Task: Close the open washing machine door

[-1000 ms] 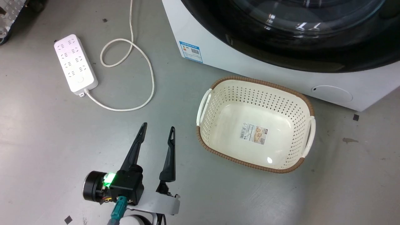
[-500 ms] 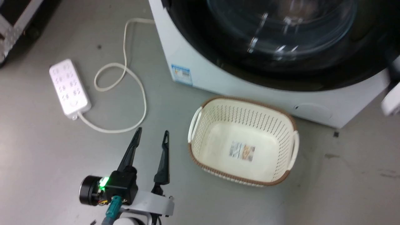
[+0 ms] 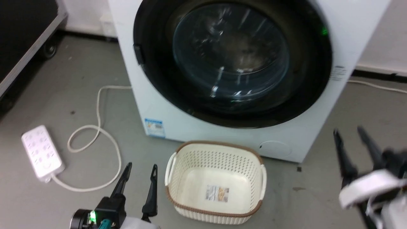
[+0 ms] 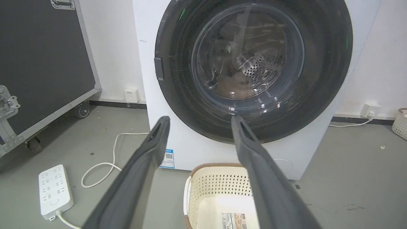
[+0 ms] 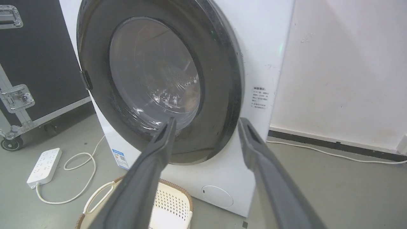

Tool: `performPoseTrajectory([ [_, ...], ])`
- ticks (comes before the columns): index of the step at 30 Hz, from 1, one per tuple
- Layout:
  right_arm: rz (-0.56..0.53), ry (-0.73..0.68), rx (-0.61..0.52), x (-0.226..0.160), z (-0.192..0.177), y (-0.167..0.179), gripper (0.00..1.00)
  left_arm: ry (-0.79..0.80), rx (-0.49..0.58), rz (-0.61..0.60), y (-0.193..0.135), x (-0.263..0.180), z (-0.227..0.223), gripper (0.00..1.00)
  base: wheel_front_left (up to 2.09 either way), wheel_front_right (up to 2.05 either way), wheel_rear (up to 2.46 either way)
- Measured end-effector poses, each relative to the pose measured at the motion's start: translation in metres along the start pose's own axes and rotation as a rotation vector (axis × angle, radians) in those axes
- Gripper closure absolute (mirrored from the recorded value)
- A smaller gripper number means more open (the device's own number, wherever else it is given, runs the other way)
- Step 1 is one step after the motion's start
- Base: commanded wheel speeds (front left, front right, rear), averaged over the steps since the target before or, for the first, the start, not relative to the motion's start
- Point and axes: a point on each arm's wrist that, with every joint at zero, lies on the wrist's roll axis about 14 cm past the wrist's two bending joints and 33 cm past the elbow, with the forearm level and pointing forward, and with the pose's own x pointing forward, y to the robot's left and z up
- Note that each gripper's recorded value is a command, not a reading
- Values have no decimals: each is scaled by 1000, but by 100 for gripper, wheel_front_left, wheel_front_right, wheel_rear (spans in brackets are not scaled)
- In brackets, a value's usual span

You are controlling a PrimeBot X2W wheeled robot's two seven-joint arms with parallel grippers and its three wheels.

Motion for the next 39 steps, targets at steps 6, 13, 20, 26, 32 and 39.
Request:
performPoseTrajectory([
  [6, -74, 0, -21, -45, -7, 4, 0, 7, -8, -33, -9, -2, -3, 0, 0, 0, 0],
  [13, -123, 28, -50, -73, -17, 9, 0, 20, -14, -68, -19, -2, -7, 0, 0, 0, 0],
  [20, -168, 34, -60, -83, -18, -1, 0, 36, -20, -79, -24, -1, -12, 0, 0, 0, 0],
  [26, -171, 41, -49, -86, -20, 0, 0, 39, -19, -87, -26, -1, -13, 0, 0, 0, 0],
  [32, -166, 43, -47, -86, -21, 1, 100, 43, -15, -86, -25, -2, -14, 100, 0, 0, 0],
  [39, -163, 56, -46, -86, -23, 2, 100, 52, -13, -84, -25, -1, -15, 100, 0, 0, 0],
])
